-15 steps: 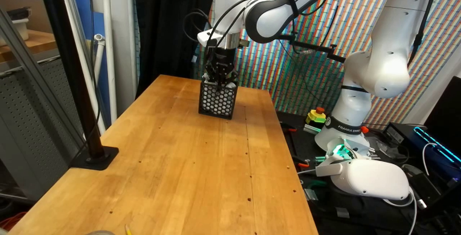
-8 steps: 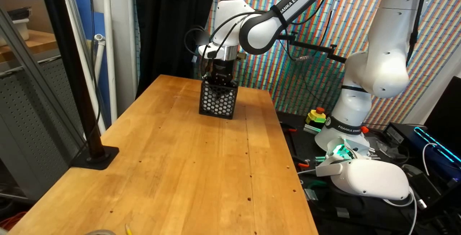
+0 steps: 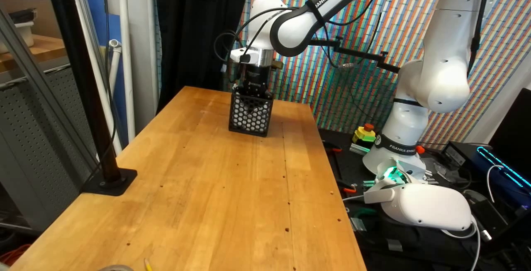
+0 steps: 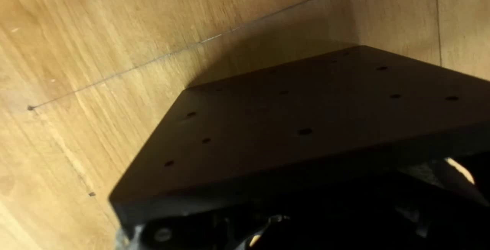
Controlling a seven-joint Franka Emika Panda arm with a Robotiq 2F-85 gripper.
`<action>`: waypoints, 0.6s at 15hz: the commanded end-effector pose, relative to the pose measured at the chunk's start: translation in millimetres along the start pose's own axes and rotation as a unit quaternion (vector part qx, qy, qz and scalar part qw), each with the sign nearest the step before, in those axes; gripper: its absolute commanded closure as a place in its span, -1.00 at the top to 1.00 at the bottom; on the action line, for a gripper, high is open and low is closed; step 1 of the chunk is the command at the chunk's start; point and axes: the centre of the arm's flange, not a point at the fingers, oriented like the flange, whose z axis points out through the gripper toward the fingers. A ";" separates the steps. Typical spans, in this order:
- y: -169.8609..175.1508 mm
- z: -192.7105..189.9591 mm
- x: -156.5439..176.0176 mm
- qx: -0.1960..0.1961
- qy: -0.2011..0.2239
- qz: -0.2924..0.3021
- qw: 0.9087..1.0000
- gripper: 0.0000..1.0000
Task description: Put the towel inside the black object
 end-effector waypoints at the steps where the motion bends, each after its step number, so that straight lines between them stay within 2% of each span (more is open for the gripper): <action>1: 2.2 -4.8 0.3 -0.019 -0.009 -0.007 1.000 -0.92; 4: -8.3 -38.4 13.5 -0.049 -0.044 -0.026 0.997 -0.92; 9: -16.8 -95.3 30.1 -0.109 -0.097 -0.046 0.988 -0.92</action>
